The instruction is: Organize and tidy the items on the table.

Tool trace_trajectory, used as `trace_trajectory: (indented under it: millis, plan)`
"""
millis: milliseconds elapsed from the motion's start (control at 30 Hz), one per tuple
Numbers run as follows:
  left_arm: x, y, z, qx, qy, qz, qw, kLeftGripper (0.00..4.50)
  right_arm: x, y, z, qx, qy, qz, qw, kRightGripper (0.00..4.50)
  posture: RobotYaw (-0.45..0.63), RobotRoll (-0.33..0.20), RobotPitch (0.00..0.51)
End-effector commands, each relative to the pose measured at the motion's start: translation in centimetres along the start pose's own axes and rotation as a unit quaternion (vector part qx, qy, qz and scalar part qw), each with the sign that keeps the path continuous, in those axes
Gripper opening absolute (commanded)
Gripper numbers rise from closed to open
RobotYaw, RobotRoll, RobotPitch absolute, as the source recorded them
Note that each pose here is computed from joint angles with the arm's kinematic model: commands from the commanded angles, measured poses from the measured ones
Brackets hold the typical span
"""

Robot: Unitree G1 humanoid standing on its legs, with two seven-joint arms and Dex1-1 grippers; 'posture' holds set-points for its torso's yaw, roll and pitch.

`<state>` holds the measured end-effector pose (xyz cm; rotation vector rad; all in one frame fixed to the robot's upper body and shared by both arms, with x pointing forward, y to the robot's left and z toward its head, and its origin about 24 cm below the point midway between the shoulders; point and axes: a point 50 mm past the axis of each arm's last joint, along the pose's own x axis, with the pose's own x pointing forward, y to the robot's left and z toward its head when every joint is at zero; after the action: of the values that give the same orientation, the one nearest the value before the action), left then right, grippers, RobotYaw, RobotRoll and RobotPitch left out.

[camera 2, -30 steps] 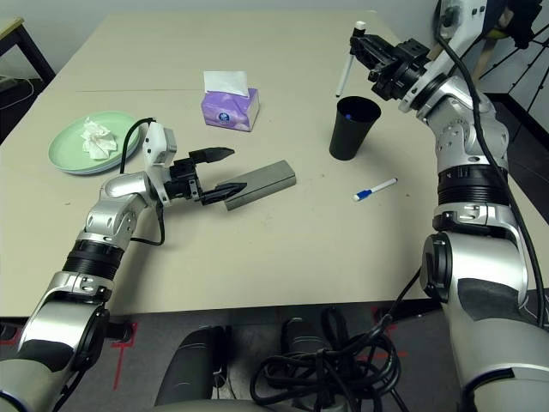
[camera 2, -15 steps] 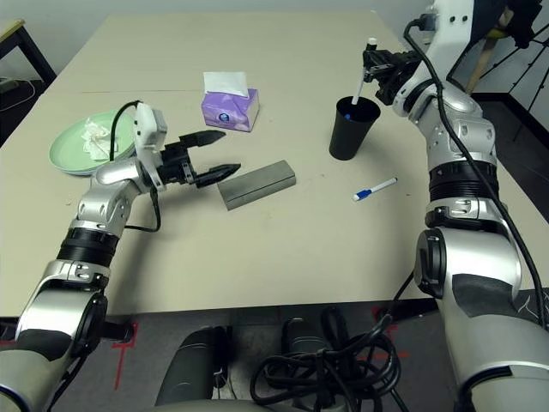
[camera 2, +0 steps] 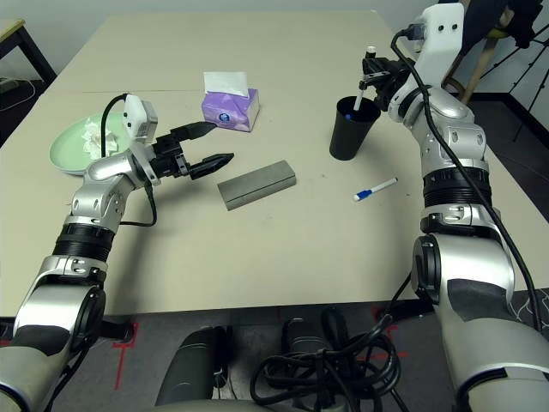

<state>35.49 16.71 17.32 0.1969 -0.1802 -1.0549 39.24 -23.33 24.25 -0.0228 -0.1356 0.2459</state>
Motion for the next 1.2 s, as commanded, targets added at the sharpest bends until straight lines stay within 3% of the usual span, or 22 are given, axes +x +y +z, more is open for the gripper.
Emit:
trace_trajectory:
  millis: [33,200,267,367,433,533,633,733,867,1033,1200]
  plan:
    - [-0.4,-0.1,-0.5,-0.002,0.012,-0.004,1.0,4.5,-0.2,0.0,0.0,-0.007,0.002,-0.004,1.0,2.5,0.0,0.0,0.09]
    - [-0.5,-0.2,-0.6,-0.002,0.013,-0.007,1.0,4.5,-0.3,0.1,0.2,-0.01,-0.009,0.003,1.0,4.46,0.0,0.0,0.089]
    - [-0.5,-0.3,-0.6,-0.003,0.012,-0.011,1.0,4.5,-0.3,0.5,0.6,-0.005,-0.03,0.032,0.999,4.49,0.0,0.0,0.09]
    - [-0.4,-0.4,-0.6,-0.005,0.01,-0.019,1.0,4.5,-0.8,2.2,1.5,-0.008,-0.064,0.162,0.985,4.49,0.0,0.0,0.094]
    - [-0.4,-0.5,-0.6,-0.005,0.01,-0.02,1.0,4.5,-1.4,2.7,0.9,-0.054,-0.035,0.231,0.971,4.49,0.01,0.0,0.101]
    - [-0.4,-0.8,-0.7,-0.006,0.01,-0.02,1.0,4.5,-3.3,3.4,-0.7,-0.146,0.061,0.389,0.907,4.49,0.02,0.0,0.113]
    - [-0.5,-1.1,-0.8,-0.008,0.009,-0.02,1.0,4.5,-4.6,2.6,-1.8,-0.198,0.151,0.466,0.849,4.49,0.03,0.0,0.124]
    - [-0.8,-1.4,-0.9,-0.01,0.009,-0.017,1.0,4.5,-5.2,1.7,-2.4,-0.241,0.209,0.495,0.808,4.49,0.04,0.0,0.133]
    - [-0.9,-1.7,-0.8,-0.01,0.008,-0.014,1.0,4.5,-5.2,1.3,-2.5,-0.266,0.236,0.514,0.781,4.49,0.05,0.0,0.146]
    - [-0.7,-2.0,-0.5,-0.012,0.002,-0.014,1.0,4.5,-5.3,0.2,-2.9,-0.357,0.288,0.529,0.714,4.49,0.05,0.0,0.171]
    - [-0.6,-2.5,-0.2,-0.011,-0.001,-0.014,1.0,4.5,-5.4,-0.9,-2.4,-0.422,0.314,0.526,0.668,4.49,0.05,0.0,0.205]
